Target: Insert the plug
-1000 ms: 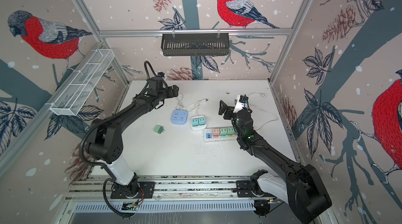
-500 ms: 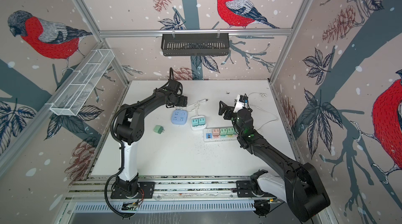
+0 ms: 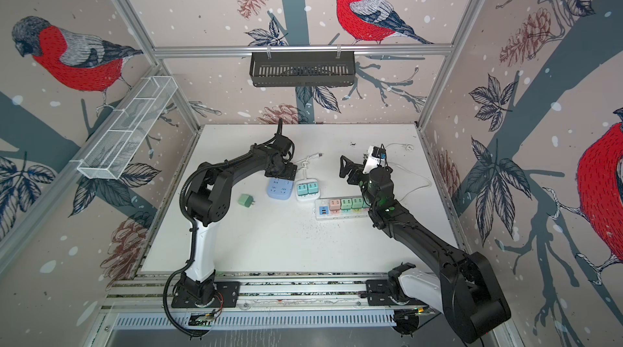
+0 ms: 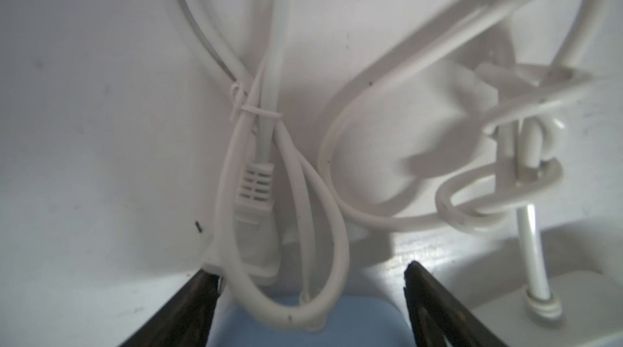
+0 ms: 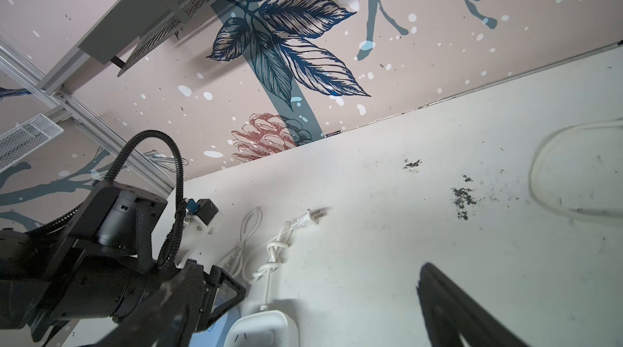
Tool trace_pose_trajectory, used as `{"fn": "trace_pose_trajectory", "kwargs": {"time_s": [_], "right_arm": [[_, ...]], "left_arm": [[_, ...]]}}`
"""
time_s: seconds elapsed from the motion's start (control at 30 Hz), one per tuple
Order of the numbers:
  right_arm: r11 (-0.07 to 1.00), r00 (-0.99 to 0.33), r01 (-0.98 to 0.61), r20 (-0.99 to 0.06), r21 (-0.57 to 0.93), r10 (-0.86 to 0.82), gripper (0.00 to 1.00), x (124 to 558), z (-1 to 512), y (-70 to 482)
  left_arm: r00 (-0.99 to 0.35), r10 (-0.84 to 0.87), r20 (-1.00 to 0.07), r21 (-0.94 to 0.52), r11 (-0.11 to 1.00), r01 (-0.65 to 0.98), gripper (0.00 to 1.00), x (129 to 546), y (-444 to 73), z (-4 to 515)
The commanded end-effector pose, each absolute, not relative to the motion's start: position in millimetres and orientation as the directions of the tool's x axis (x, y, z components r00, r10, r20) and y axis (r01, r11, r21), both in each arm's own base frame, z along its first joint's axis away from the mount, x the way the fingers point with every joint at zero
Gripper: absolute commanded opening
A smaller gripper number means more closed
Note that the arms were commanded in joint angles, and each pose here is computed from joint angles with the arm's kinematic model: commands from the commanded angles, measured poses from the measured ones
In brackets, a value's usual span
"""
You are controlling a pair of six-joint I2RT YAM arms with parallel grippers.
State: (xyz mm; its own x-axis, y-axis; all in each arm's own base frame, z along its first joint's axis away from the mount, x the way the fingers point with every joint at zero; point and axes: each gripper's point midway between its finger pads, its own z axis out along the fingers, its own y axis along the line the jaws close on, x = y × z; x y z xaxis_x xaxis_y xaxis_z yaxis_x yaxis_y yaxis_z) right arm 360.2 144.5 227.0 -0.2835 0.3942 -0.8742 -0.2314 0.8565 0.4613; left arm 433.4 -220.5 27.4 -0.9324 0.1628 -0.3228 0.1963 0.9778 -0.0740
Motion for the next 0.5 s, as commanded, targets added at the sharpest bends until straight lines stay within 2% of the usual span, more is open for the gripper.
{"fn": "trace_pose_trajectory", "kwargs": {"time_s": [0.0,0.17,0.47], "right_arm": [[0.848,-0.277,-0.247,-0.873,0.469,0.402,1.00,360,231,146],[0.846,-0.280,-0.247,-0.871,0.472,0.404,1.00,361,231,146],[0.839,-0.293,-0.250,-0.863,0.484,0.411,1.00,361,228,147]], "left_arm": [[-0.955,0.095,-0.281,-0.115,0.985,0.132,0.83,418,-218,26],[-0.946,0.013,-0.323,-0.093,0.995,0.045,0.82,409,-201,42],[-0.928,-0.083,-0.364,-0.200,0.980,-0.009,0.82,372,-191,56]]}}
